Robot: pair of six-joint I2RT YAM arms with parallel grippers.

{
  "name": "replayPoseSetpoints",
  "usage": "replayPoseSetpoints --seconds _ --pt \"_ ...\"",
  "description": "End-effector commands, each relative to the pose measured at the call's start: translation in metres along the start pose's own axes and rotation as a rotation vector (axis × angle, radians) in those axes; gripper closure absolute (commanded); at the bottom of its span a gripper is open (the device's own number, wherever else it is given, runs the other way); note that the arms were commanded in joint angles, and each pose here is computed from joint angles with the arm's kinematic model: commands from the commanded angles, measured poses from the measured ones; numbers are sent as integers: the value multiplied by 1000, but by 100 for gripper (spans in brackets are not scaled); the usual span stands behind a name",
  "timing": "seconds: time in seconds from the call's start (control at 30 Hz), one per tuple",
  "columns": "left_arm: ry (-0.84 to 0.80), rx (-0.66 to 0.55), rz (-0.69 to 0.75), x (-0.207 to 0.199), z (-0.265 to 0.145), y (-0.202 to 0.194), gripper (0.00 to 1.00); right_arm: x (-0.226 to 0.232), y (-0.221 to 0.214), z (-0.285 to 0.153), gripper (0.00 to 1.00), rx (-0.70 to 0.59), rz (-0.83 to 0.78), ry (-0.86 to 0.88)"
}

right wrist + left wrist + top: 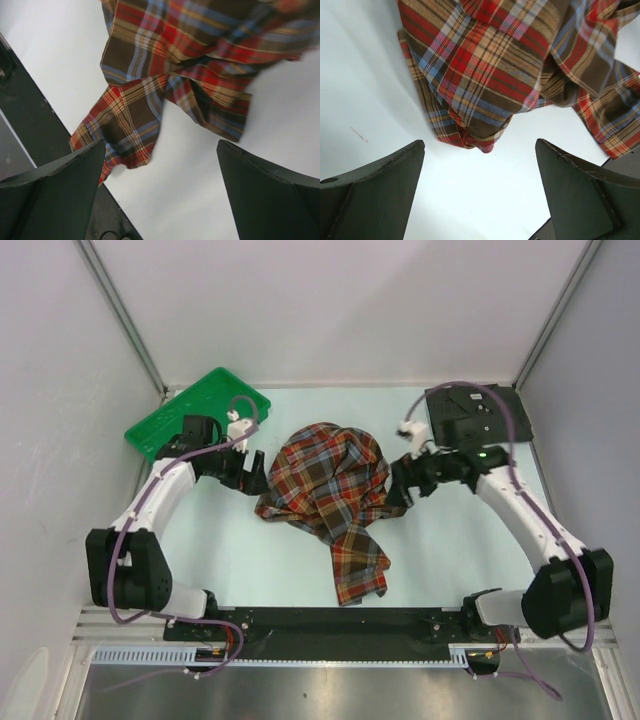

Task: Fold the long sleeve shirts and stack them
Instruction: Move the shirt to the center of the board

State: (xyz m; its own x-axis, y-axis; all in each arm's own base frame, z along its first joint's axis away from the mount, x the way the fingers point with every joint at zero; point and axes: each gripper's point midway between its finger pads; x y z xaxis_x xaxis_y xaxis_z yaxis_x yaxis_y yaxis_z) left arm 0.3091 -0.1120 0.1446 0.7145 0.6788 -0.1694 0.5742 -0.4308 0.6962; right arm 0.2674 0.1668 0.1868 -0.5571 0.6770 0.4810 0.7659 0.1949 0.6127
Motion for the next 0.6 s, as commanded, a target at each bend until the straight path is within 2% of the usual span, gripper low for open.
replayPoseSetpoints --seconds 0.0,0.03,0.33,0.5,0.57 --pt "-3 33 36 16 23 -16 2 6 3 45 0 73 -154 -91" --pt "-3 39 36 19 28 -18 3 20 2 60 0 81 -187 -64" --pt "-48 15 -9 28 61 -26 4 46 3 158 0 91 -147 -83" --pt "-54 31 -23 31 73 -35 4 26 -5 194 0 111 -158 -250" --pt "-69 43 -30 31 79 -40 10 12 -1 195 24 106 -141 -303"
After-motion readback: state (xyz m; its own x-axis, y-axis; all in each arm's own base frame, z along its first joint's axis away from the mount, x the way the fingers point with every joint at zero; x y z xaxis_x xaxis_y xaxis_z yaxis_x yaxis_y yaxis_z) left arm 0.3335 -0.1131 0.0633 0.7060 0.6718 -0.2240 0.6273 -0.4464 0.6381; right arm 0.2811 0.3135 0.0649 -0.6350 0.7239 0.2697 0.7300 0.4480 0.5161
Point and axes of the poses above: each gripper's point midway between its finger pads, its own z axis out along the fingers, its own x axis along the line the jaws close on, y = z × x, and after that the axes turned 13 degrees about z, right-handed
